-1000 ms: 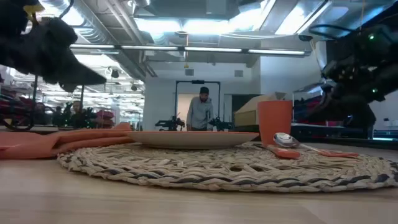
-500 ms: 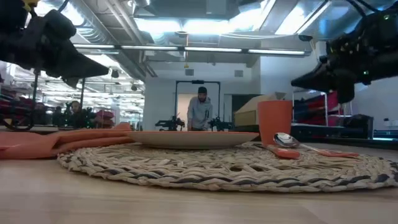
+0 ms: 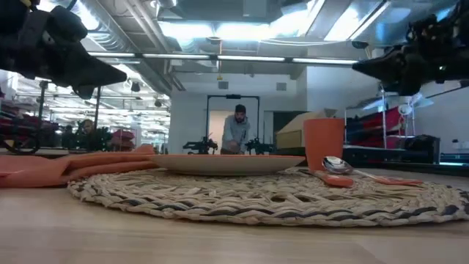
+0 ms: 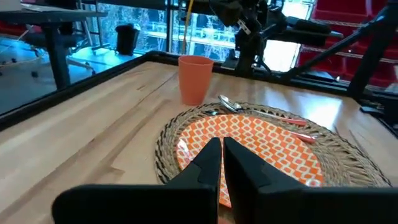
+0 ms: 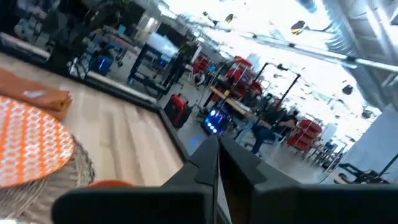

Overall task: Set table place
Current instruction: Return to Home Position

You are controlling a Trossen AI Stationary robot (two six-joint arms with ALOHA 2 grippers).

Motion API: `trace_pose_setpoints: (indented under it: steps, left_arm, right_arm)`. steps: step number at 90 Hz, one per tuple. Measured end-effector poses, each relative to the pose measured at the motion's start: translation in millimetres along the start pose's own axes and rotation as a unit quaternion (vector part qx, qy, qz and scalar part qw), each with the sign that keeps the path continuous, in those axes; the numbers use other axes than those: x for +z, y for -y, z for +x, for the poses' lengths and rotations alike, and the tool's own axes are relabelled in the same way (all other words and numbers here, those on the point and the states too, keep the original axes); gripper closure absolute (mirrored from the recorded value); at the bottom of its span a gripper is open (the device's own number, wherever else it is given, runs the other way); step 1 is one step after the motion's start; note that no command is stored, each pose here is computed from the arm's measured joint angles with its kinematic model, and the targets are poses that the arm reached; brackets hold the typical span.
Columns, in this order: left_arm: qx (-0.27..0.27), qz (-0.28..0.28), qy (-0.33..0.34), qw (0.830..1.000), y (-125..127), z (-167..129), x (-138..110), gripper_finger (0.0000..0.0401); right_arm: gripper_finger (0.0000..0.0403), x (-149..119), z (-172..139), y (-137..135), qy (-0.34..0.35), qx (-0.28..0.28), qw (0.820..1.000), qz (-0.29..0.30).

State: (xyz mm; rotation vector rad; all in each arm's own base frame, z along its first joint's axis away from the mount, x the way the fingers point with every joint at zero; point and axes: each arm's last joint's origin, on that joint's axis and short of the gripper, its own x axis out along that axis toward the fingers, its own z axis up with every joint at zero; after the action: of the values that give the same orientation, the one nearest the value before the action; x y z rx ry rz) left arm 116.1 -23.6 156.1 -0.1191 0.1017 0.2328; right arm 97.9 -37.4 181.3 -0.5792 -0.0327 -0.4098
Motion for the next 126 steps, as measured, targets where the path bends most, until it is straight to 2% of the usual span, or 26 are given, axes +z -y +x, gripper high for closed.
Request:
trace_pose_setpoints:
  steps: [23, 46, 58, 71, 89, 100, 112, 126]
  left_arm:
    - [-0.002, -0.002, 0.001, 1.0, 1, 0, 0, 0.0401]
    - [-0.004, -0.003, 0.011, 1.0, 1, -1, 2, 0.0401]
    - [-0.006, -0.023, 0.013, 1.0, 1, -1, 3, 0.0401]
    - [-0.058, -0.02, 0.004, 0.998, 4, -1, 2, 0.0401]
    - [-0.063, -0.007, -0.004, 0.998, 4, -1, 1, 0.0401]
    - [-0.066, 0.007, 0.001, 0.998, 4, -1, 2, 0.0401]
    - [-0.06, 0.007, 0.001, 0.998, 1, 1, 2, 0.0401]
    - [-0.07, 0.003, -0.001, 0.998, -3, 4, 3, 0.0401]
  right_arm:
    - [0.0403, 6, -9, 6, 0.026, -0.048, 0.999, 0.004]
    - [0.0403, 10, -9, 7, 0.042, -0.036, 0.998, -0.003]
    - [0.0403, 7, -9, 8, 0.008, -0.062, 0.998, -0.012]
    - [0.0403, 0, -10, 8, -0.052, -0.099, 0.994, -0.018]
    - [0.0403, -11, -11, 6, -0.142, -0.139, 0.98, -0.019]
    - [0.0403, -12, -12, 7, -0.155, -0.154, 0.975, -0.026]
    - [0.0403, -13, -11, 6, -0.155, -0.144, 0.977, -0.032]
    - [0.0403, -15, -7, -1, -0.13, -0.06, 0.99, 0.001]
